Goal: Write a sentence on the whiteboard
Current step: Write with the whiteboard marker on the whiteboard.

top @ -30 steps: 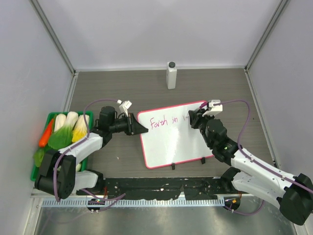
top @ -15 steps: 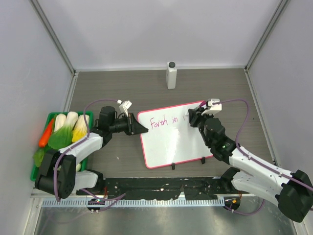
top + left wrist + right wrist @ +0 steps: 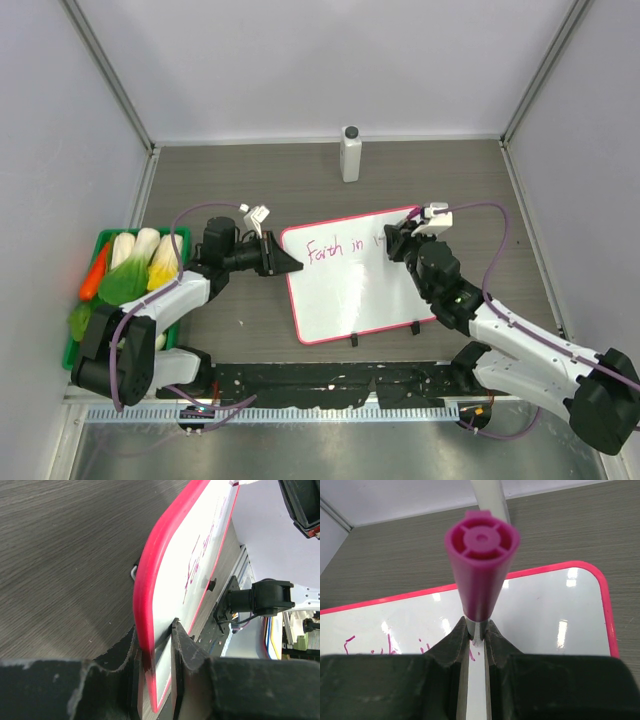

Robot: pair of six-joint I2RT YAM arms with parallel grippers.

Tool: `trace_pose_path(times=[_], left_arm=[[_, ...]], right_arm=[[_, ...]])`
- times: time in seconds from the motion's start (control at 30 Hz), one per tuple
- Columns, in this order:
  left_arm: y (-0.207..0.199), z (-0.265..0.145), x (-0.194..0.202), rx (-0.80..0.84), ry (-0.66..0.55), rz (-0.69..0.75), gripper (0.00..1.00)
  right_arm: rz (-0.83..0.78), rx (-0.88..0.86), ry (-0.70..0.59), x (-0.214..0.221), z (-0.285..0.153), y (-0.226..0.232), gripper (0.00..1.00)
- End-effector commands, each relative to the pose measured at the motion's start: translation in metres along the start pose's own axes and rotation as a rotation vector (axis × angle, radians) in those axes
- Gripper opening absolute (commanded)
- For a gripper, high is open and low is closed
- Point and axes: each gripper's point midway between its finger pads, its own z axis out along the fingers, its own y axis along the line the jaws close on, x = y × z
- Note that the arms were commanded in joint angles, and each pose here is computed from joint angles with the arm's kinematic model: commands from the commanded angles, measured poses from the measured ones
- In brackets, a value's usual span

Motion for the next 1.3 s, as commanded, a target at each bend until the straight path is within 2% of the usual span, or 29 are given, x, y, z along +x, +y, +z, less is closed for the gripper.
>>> trace_pose_path(times=[0.0, 0.63, 1.0, 1.27], left_arm=[[0.076, -0.01, -0.013, -0.331, -0.095, 0.111, 0.0], [0.076, -0.011, -0.012, -0.33, -0.096, 0.111, 0.0], [0.076, -0.01, -0.012, -0.331, -0.095, 0.111, 0.0], [0.076, -0.01, -0.012, -0.33, -0.095, 0.11, 0.0]], right_arm=[[-0.004, -0.007, 0.039, 0.009, -0.007, -0.002, 0.01], [0.005, -0.094, 0.119, 0.031, -0.027, 0.002, 0.01], [0.091, -0.16, -0.019, -0.032, -0.028, 0.028, 0.01], [0.1, -0.064, -0.038, -0.041, -0.008, 0.015, 0.01]])
